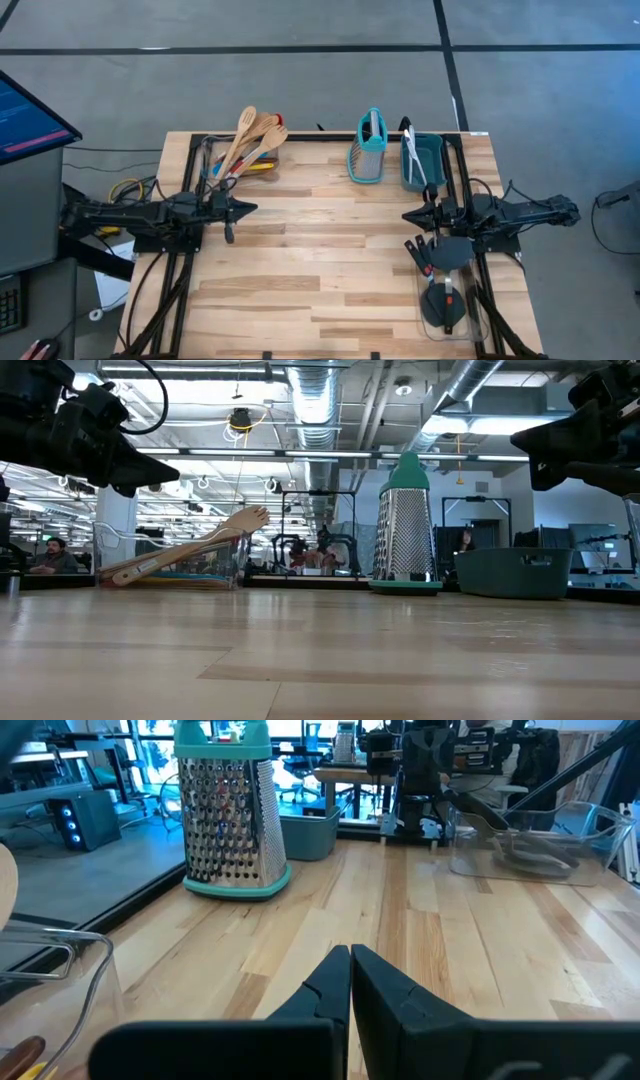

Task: Pick & Place Kitchen Items
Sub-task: Return to Home Position

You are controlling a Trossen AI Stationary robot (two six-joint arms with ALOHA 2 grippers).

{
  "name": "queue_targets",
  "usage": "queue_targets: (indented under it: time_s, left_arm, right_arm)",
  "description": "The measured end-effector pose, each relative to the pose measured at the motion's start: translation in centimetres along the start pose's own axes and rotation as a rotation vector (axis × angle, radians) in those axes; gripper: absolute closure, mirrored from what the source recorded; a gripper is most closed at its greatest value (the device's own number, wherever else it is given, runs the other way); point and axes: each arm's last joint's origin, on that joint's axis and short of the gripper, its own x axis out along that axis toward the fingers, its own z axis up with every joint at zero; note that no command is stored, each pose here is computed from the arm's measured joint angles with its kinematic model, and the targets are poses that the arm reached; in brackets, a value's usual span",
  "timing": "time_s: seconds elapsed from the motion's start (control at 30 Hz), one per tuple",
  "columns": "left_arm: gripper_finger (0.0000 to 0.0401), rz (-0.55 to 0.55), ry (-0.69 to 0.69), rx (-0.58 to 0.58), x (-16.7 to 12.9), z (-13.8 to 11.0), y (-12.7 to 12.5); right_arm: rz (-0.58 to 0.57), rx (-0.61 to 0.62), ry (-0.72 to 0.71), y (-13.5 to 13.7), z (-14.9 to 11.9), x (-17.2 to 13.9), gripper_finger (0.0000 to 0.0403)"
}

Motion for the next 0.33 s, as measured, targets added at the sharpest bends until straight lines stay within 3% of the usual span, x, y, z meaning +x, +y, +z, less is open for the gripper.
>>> queue_targets:
  time_s: [0.33]
  left_arm:
    - [0.0399, 0.000, -0.007, -0.002, 0.00, 0.07, 0.00]
  right_arm:
    - [0.000, 0.000, 0.000, 0.00, 0.00, 0.00, 0.0393]
